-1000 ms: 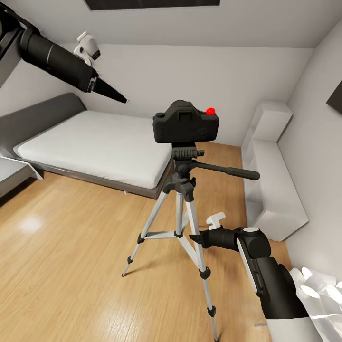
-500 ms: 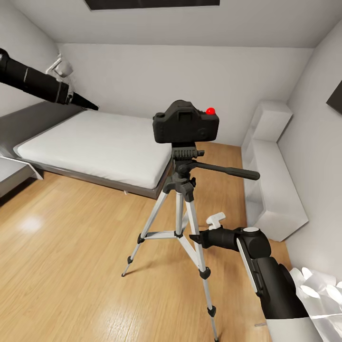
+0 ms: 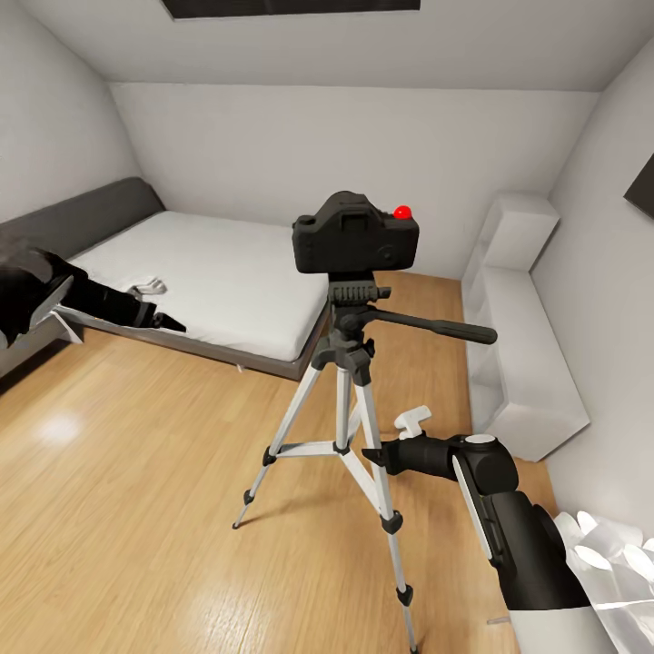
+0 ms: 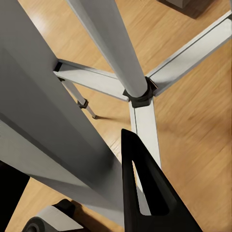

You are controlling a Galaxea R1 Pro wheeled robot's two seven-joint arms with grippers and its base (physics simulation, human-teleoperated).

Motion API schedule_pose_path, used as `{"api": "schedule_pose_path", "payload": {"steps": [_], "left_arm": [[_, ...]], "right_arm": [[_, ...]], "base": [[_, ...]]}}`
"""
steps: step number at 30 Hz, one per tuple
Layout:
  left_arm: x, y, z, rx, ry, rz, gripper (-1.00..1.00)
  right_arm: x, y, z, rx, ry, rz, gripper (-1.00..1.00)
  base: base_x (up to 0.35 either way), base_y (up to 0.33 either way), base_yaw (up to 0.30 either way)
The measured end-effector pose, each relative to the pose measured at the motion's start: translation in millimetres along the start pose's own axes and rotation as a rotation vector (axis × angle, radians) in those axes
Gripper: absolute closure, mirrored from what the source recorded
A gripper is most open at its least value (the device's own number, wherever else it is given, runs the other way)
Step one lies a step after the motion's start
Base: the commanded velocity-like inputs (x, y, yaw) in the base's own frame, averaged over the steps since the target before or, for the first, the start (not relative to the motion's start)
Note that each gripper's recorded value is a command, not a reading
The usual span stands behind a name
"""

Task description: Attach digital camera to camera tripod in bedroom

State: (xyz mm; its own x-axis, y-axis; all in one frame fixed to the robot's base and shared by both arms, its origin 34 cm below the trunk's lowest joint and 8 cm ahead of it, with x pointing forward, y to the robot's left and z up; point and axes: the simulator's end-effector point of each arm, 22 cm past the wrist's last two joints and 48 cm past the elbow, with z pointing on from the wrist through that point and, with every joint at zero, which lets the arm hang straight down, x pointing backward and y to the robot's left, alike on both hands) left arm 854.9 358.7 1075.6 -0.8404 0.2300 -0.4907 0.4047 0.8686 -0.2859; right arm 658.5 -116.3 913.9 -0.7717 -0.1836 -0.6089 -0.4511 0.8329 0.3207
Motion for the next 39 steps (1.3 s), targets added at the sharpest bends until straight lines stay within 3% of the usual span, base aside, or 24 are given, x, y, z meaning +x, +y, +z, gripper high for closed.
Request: {"api": "schedule_pose_path", "payload": {"steps": [7,10,11,16,22,31,34,39], "left_arm": [[110,18,67.6,0.031,0.114,-0.058,-1.00],[150,22,85.1,0.051,0.132,-0.100,-1.00],[172,24,94.1,0.064,0.135,-0.134,-1.00],[242,25,118.6,0.094,0.141,-0.256,-1.00],[321,11,142.1,0.116,0.196,-0.330,-1.00],[402,-19,165.0,0.132,0.297,-0.379,-1.00],[415,-17,169.9,0.096,0.318,-0.376,-1.00],[445,-6,181.6,-0.029,0.373,-0.353,-1.00]], "right_arm": [[0,0,-0.1,0.000,0.000,0.000,1.00],[0,0,-0.2,0.000,0.000,0.000,1.00],[0,0,-0.2,0.000,0.000,0.000,1.00],[0,0,-0.1,0.000,0.000,0.000,1.00],[0,0,-0.1,0.000,0.000,0.000,1.00],[0,0,-0.2,-0.001,0.000,0.000,1.00],[0,0,-0.2,-0.001,0.000,0.000,1.00],[0,0,-0.2,-0.001,0.000,-0.001,1.00]], "base": [[0.000,0.000,0.000],[0.000,0.000,0.000],[0.000,0.000,0.000],[0.000,0.000,0.000],[0.000,0.000,0.000],[0.000,0.000,0.000],[0.000,0.000,0.000],[0.000,0.000,0.000]]}}
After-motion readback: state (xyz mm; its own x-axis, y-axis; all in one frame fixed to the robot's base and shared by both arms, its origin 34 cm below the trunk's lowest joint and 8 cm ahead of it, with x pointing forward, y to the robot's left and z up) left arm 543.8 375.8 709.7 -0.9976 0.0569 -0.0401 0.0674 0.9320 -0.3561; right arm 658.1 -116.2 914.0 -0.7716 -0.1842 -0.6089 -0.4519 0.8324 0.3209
